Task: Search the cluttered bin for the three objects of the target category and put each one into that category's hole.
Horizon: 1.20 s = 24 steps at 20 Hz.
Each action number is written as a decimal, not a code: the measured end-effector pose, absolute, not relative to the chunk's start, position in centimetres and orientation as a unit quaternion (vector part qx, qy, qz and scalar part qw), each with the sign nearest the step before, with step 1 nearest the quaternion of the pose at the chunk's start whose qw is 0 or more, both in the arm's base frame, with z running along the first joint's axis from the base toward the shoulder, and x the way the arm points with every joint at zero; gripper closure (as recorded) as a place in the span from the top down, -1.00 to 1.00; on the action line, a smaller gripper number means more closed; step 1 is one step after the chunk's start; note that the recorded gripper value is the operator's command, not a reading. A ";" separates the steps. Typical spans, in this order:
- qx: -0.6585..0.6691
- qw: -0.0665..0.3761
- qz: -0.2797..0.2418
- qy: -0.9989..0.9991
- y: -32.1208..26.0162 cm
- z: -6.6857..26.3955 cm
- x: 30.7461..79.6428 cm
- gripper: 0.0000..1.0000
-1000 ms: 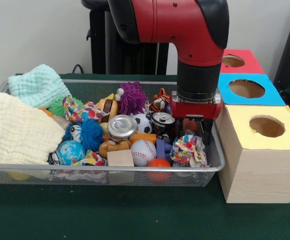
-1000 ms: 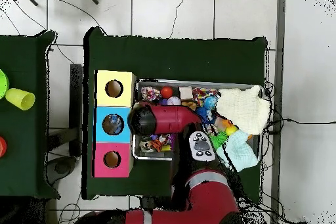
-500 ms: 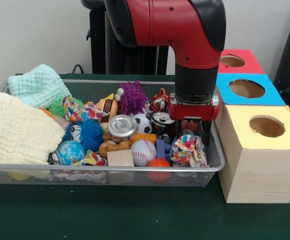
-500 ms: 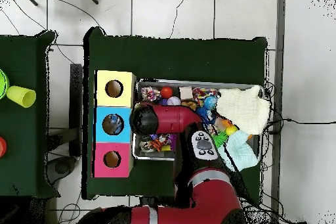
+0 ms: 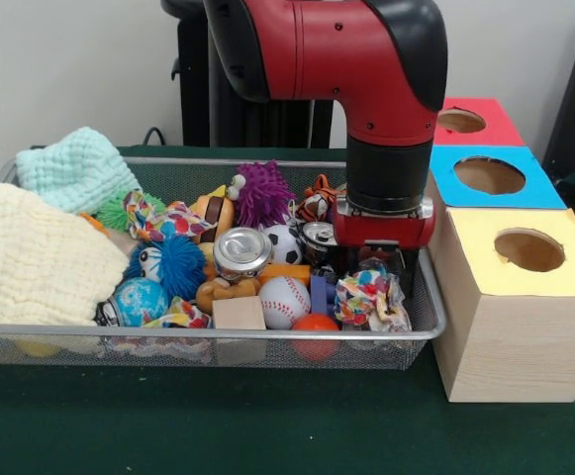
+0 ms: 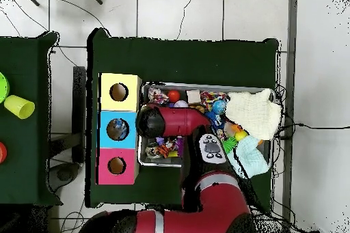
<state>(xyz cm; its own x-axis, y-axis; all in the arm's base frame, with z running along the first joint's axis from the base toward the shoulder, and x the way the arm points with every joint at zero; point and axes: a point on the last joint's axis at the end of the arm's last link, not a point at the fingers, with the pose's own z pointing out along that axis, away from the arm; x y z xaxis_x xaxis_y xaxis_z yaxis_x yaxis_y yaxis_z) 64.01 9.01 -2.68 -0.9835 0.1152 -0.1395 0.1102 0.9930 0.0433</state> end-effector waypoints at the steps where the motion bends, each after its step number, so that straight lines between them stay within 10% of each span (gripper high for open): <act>1: 0.056 0.074 0.016 0.996 9.0 -2.9 64.3 1.00; 12: 0.059 0.071 0.011 0.996 8.4 -5.3 64.9 1.00; 13: 0.059 0.068 0.011 0.996 8.5 -6.0 64.8 -1.00; 24: 0.053 0.066 0.011 0.996 9.2 -6.2 64.4 -1.00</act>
